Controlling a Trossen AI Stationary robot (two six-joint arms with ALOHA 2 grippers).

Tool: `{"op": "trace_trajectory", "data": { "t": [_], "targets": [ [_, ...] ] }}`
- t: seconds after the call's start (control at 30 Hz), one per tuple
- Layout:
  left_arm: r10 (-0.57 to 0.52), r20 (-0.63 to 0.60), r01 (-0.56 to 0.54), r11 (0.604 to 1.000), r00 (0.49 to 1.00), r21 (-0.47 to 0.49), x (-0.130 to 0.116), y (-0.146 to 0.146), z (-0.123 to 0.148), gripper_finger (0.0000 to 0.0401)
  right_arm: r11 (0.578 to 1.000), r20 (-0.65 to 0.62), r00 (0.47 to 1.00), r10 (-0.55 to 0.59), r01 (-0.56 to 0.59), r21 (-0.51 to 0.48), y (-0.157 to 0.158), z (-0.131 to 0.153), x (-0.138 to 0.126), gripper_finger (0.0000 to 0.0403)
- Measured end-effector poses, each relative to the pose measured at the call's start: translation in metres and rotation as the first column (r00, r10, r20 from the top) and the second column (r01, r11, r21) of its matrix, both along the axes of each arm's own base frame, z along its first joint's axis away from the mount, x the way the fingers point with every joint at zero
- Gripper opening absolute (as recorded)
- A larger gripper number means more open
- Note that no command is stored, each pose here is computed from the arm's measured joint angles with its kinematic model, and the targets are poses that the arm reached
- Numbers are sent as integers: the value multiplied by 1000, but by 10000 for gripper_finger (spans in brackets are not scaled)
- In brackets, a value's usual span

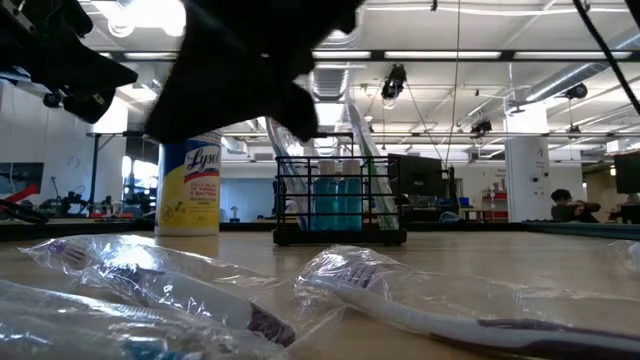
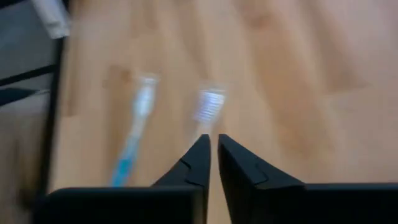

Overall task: Pick & Place toothbrushing station
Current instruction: Put the left purple toothbrush into the black mesh organizer

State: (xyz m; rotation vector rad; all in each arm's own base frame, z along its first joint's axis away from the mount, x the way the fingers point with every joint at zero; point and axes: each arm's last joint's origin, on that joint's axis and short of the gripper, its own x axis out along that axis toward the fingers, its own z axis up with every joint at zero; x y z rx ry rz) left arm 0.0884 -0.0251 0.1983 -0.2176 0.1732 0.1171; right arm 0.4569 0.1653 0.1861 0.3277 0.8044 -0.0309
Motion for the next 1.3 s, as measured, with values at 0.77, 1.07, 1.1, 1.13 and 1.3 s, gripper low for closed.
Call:
{"op": "trace_trajectory", "data": {
  "t": [0.77, 1.07, 1.1, 1.13, 1.3],
  "targets": [
    [5, -15, -5, 1000, 1000, -20, 1, -1, -7, 13, 994, -225, 968, 107, -96, 58, 2, -41, 49, 199],
    [10, -13, -10, 999, 1000, -31, 1, 0, -7, 7, 992, -248, 960, 127, -116, 58, -4, -59, 53, 180],
    [11, -13, -11, 999, 1000, -31, 1, 0, -7, 7, 991, -248, 960, 129, -120, 52, -4, -59, 53, 176],
    [10, -13, -10, 999, 1000, -31, 1, 0, -7, 7, 991, -247, 960, 132, -124, 47, -5, -59, 53, 170],
    [10, -13, -11, 999, 1000, -31, 1, 0, -7, 16, 988, -244, 958, 154, -157, 6, -9, -59, 54, 107]
  ]
}}
